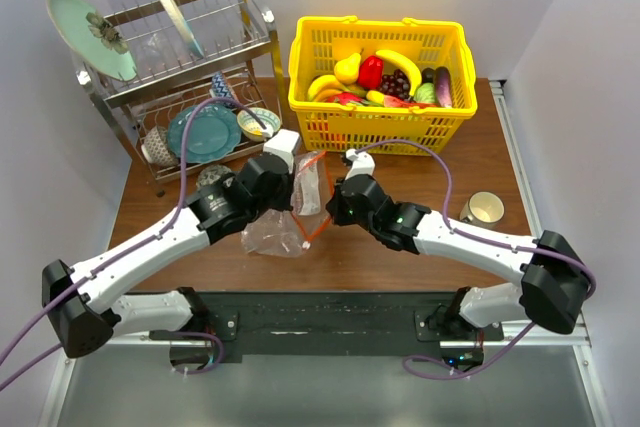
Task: Place the food in the zip-top bag and seal the zipper
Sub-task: Open the zipper of the food storage bag.
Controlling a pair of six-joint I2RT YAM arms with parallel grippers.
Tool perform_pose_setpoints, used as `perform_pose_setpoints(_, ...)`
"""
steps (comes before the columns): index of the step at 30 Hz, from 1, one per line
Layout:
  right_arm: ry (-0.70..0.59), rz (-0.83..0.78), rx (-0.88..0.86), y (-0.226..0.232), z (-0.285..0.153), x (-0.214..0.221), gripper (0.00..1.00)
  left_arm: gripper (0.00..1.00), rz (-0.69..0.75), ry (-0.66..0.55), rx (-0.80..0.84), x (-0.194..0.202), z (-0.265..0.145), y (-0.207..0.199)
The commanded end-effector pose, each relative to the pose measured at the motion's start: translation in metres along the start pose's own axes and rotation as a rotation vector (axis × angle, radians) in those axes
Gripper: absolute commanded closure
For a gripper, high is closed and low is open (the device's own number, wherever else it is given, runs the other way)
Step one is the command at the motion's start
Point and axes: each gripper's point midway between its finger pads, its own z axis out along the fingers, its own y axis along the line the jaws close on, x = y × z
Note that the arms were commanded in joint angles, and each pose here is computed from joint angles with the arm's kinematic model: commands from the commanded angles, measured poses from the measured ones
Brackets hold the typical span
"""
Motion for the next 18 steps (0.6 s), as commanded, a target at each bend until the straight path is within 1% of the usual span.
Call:
perform_pose_setpoints(1,-0.073,0.017,0.126,-0.023,-0.010,-0.018,1.00,1.00,0.134,0.059,-0.287,-0.014,-0.020,0.050)
perform_pose_setpoints(2,-0.066,0.018,0.149,-0.030,-0.011,-0.014,1.00,1.00,0.154,0.052,-0.372,-0.018,-0.025,0.064)
perform_pose_setpoints(3,-0.076,0.018,0.167,-0.034,-0.012,-0.014,1.00,1.00,0.180,0.084,-0.419,-0.015,-0.026,0.071)
perform_pose_setpoints(4,-0.077,0.019,0.175,-0.037,-0.014,-0.014,1.00,1.00,0.182,0.083,-0.442,-0.015,-0.027,0.074)
perform_pose_setpoints(5,-0.076,0.024,0.175,-0.038,-0.014,-0.012,1.00,1.00,0.184,0.089,-0.438,-0.014,-0.027,0.073)
perform_pose_setpoints(7,-0.071,0.025,0.152,-0.034,-0.015,-0.011,1.00,1.00,0.166,0.080,-0.378,-0.013,-0.020,0.063)
perform_pose_setpoints(8,-0.077,0.027,0.135,-0.031,-0.015,-0.013,1.00,0.96,0.149,0.093,-0.300,-0.008,-0.016,0.050)
perform_pose_setpoints(9,-0.074,0.025,0.121,-0.028,-0.015,-0.013,1.00,0.91,0.125,0.063,-0.239,-0.009,-0.013,0.040)
perform_pose_setpoints(10,-0.067,0.023,0.098,-0.023,-0.015,-0.014,1.00,0.80,0.115,0.049,-0.188,-0.009,-0.011,0.032)
perform_pose_setpoints(11,-0.077,0.021,0.074,-0.017,-0.015,-0.018,1.00,0.72,0.098,0.049,-0.111,-0.006,-0.010,0.019)
perform_pose_setpoints(12,-0.074,0.022,0.047,-0.012,-0.016,-0.019,1.00,0.65,0.073,0.004,-0.063,-0.009,-0.010,0.012)
perform_pose_setpoints(13,-0.071,0.030,0.008,-0.004,-0.017,-0.020,1.00,0.53,0.057,-0.013,-0.035,-0.011,-0.011,0.007)
perform_pose_setpoints(14,-0.069,0.033,-0.013,0.001,-0.017,-0.020,1.00,0.48,0.050,-0.018,0.001,-0.009,-0.010,0.001)
perform_pose_setpoints(15,-0.070,0.036,-0.036,0.006,-0.019,-0.022,1.00,0.46,0.038,-0.030,0.013,-0.009,-0.008,-0.001)
perform_pose_setpoints(18,-0.062,0.049,-0.077,0.016,-0.020,-0.024,1.00,0.43,0.030,0.000,0.024,-0.003,0.000,-0.006)
